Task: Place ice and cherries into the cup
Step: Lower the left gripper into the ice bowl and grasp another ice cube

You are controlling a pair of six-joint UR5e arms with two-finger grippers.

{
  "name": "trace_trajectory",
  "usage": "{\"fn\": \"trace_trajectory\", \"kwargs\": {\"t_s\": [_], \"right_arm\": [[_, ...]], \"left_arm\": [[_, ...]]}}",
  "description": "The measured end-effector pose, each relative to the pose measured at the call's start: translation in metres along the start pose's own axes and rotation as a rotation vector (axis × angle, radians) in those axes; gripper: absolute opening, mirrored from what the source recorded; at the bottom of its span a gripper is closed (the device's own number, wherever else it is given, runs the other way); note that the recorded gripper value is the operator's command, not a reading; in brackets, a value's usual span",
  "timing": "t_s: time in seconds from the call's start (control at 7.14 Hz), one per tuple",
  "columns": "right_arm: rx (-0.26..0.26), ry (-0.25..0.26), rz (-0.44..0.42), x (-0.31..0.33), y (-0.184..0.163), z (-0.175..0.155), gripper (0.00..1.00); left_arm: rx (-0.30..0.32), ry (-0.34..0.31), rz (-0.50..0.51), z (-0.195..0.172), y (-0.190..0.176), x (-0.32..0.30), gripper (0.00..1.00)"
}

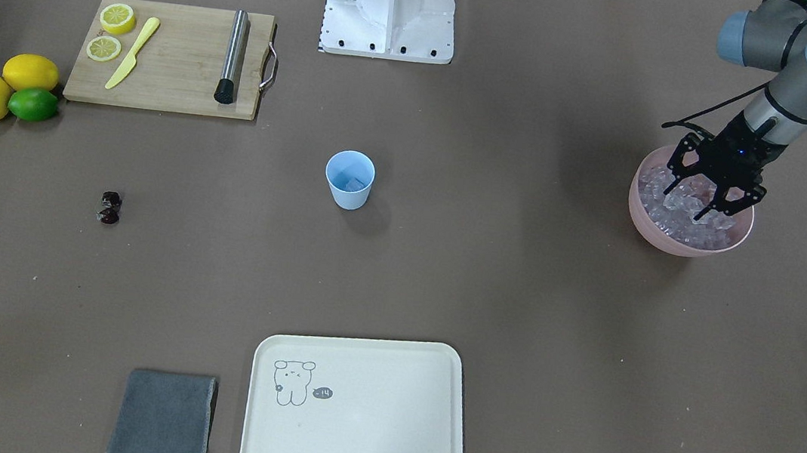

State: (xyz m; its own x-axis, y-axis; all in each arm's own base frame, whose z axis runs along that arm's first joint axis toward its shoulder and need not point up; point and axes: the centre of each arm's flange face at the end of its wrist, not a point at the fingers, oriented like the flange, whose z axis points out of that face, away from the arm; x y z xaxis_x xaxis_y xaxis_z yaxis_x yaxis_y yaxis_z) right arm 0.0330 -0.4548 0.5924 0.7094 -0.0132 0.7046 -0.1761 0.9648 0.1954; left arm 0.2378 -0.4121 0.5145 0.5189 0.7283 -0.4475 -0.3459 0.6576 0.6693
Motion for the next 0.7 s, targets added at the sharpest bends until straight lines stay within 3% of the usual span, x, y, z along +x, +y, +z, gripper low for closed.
{"fn": "trace_trajectory", "kwargs": {"t_s": [0.7], "right_arm": [[-0.001, 0.0, 0.001, 0.001, 0.0, 0.0, 1.0]], "left_arm": [[-0.039, -0.005, 0.044, 0.006, 0.022, -0.022, 0.63]]}}
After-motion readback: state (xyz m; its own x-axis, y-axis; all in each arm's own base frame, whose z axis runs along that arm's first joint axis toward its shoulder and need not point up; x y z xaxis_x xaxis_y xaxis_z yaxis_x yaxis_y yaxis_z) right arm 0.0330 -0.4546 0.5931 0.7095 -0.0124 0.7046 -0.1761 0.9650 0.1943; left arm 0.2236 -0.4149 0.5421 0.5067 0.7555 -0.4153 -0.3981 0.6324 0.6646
